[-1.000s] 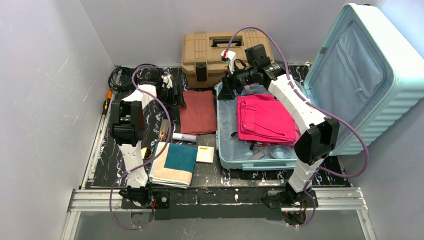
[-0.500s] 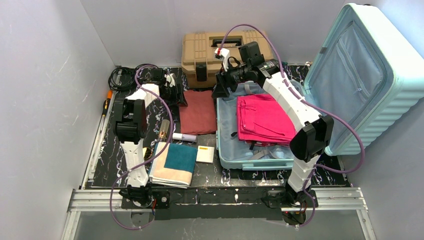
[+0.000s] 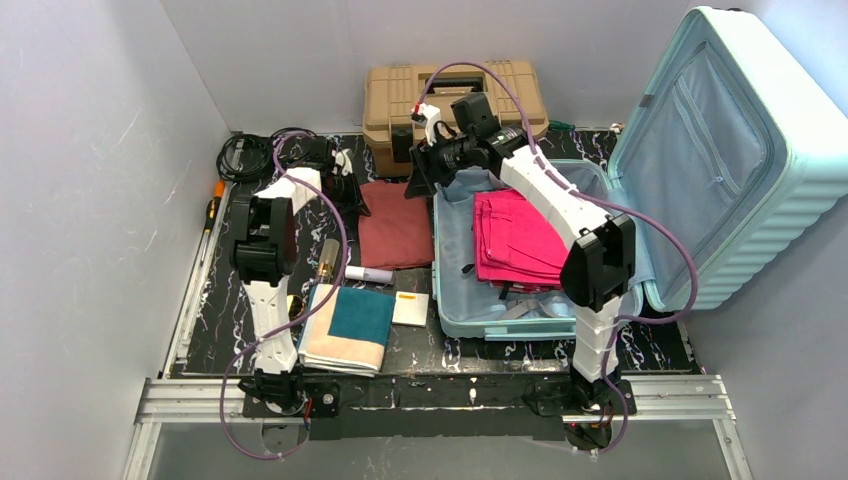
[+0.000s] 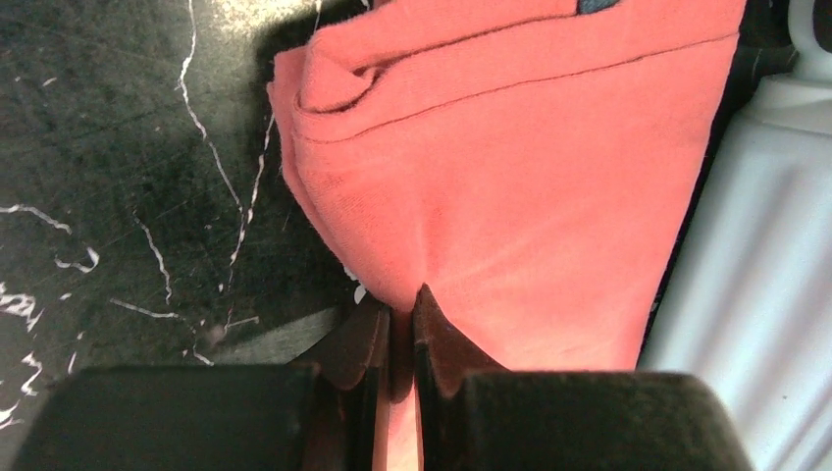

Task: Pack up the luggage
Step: Move the clothes to the center of the board, then pick up the clothes at the center of the board.

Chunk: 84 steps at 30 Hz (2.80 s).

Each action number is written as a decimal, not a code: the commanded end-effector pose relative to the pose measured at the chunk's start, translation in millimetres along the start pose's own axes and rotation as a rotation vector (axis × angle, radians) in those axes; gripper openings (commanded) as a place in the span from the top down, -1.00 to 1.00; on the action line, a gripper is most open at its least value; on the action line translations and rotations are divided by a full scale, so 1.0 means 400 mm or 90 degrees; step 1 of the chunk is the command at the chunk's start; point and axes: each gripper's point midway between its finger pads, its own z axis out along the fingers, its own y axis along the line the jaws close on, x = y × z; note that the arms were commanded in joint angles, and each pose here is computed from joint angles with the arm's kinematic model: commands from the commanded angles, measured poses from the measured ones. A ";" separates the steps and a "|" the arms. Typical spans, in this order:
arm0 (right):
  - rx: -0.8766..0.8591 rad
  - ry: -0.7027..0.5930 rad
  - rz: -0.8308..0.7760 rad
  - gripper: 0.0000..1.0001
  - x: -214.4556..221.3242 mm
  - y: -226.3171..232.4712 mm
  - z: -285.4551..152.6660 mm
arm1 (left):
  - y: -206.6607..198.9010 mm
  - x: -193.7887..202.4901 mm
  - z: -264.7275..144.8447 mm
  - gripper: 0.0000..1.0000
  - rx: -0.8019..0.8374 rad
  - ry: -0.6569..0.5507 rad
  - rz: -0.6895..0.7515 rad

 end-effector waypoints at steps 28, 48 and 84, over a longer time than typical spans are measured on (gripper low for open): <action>0.158 -0.011 0.126 -0.67 0.041 -0.061 0.447 | 0.351 -0.095 -0.193 1.00 -0.275 -0.054 0.038; 0.114 0.006 0.286 -0.73 0.138 -0.140 0.526 | 0.232 -0.184 -0.359 -0.97 -0.237 -0.159 0.066; -0.075 -0.126 0.299 -0.48 -0.123 -0.091 0.330 | -0.064 0.137 -0.343 -0.97 -0.054 -0.150 0.447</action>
